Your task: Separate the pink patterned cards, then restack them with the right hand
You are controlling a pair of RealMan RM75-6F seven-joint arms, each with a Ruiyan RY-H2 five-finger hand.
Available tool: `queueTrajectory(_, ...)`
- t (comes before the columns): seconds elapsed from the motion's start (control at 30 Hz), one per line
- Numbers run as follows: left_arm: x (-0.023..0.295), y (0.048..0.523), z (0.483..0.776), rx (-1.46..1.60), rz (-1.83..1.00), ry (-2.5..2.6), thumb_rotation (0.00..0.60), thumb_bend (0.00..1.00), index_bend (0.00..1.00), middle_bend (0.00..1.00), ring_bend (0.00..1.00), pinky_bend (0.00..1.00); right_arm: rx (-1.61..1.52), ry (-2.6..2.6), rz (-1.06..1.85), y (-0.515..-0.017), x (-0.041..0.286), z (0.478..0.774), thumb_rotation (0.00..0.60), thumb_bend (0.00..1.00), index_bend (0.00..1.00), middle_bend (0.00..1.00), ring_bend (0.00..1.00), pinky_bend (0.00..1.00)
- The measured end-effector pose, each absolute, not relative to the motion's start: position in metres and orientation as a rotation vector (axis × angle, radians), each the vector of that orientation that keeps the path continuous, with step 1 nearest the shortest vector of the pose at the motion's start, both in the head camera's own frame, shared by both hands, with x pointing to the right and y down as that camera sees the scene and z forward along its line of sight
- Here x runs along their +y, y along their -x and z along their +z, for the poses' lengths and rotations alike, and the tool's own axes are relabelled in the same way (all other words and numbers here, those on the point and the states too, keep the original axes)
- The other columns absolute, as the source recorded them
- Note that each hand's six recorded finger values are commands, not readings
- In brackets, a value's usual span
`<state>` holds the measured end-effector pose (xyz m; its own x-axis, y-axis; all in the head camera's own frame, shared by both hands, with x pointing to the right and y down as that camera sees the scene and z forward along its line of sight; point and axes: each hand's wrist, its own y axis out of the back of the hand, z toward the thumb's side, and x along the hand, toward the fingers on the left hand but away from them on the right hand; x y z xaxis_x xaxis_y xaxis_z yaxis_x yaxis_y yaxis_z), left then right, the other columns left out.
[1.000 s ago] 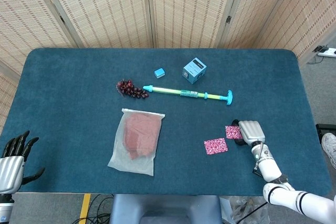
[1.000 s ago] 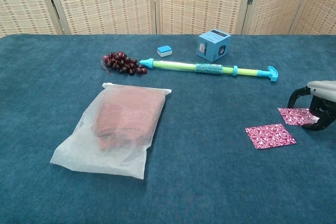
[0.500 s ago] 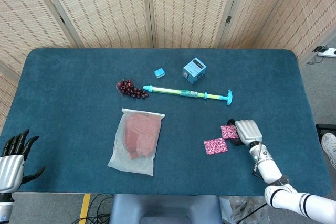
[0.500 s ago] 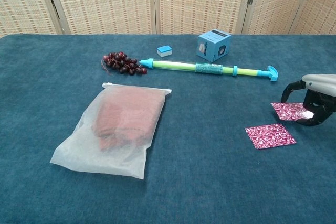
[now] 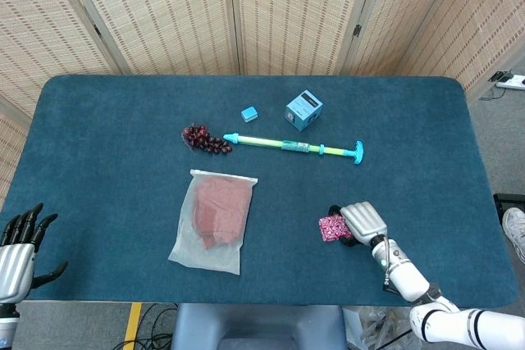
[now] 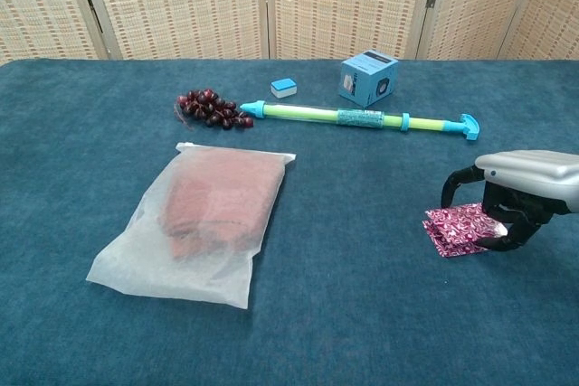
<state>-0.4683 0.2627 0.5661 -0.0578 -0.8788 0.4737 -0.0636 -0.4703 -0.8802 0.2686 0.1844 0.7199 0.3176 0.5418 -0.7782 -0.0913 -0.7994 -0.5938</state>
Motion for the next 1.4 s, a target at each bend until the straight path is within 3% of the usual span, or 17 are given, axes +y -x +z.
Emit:
queueTrajectory(0.67,0.2639,0.4697,0.5675,1.025,-1.607,1.572,0.600,0.23,0.17,0.03,0.02,0.09,-0.362,2.033,1.524,-0.2712,0.1899,0.7224,0.600,0.35,0.38,0.92,1.00,1.00)
queueTrajectory(1.4,0.2636,0.4705,0.5694,1.036,-1.600,1.582,0.600,0.23,0.16,0.03,0.02,0.09,-0.375,2.040,1.518,-0.2729,0.1901,0.7188,0.600,0.35,0.21,0.92,1.00,1.00)
